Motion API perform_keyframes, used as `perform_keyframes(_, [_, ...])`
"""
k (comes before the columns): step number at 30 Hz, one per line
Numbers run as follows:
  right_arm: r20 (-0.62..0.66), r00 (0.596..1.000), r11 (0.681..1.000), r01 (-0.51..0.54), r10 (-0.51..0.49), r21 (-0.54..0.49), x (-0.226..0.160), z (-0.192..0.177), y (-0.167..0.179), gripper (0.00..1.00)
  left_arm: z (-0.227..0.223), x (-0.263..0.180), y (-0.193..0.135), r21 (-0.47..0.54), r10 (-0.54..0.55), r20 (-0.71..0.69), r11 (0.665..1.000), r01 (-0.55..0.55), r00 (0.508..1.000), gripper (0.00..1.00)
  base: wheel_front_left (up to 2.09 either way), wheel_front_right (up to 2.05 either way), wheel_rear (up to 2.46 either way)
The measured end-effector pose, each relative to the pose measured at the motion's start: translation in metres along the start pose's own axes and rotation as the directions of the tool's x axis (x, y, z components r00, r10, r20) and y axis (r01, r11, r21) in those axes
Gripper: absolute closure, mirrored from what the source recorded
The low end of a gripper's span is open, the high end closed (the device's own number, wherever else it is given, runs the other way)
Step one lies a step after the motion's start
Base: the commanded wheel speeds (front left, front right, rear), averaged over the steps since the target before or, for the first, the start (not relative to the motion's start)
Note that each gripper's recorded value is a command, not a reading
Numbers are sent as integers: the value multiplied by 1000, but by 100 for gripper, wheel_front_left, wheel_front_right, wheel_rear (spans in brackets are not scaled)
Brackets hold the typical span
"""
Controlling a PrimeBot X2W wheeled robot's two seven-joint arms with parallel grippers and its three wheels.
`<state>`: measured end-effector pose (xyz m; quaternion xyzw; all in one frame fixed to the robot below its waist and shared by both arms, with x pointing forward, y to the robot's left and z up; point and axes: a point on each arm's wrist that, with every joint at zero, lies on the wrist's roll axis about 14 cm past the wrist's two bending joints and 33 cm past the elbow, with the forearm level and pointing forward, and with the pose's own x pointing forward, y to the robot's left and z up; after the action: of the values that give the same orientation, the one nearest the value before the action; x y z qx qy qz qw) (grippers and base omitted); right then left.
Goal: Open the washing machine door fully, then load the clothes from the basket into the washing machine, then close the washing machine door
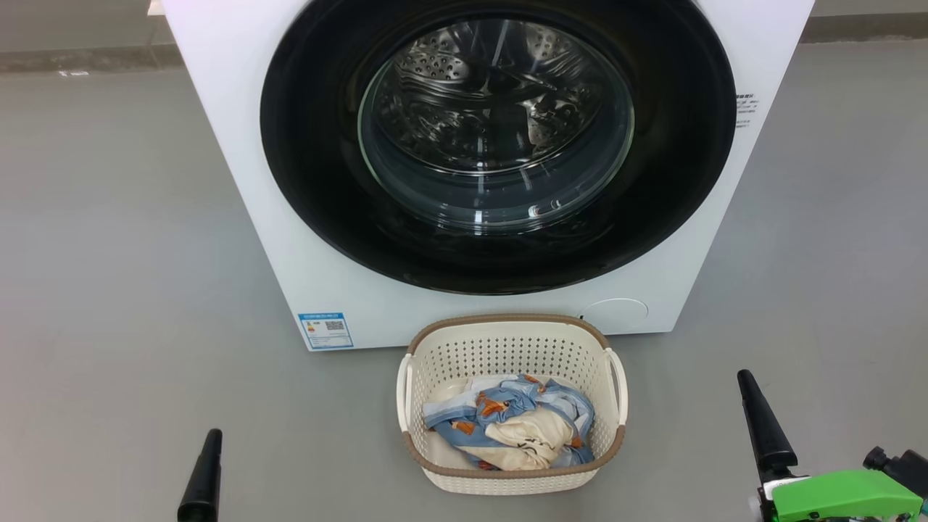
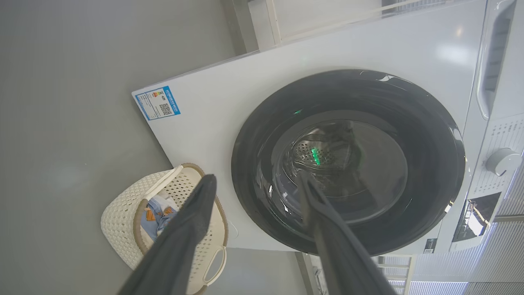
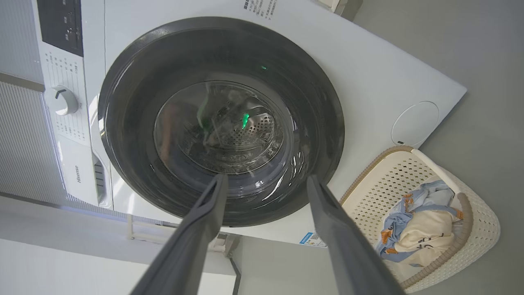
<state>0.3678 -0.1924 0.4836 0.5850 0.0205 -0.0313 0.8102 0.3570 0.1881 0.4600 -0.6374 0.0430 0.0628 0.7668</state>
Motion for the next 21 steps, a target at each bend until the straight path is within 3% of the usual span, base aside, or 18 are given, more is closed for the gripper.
perform_keyframes(10, [-45, 998, 973, -53, 44, -223, 1, -8, 12, 0, 1, -3, -2, 172, -9, 4, 985, 8, 1000, 0, 0, 0, 0])
perform_keyframes(21, [-65, 996, 924, -86, 66, -373, 1, -12, 17, 0, 4, -4, -9, 383, -39, 5, 923, 34, 999, 0, 0, 0, 0])
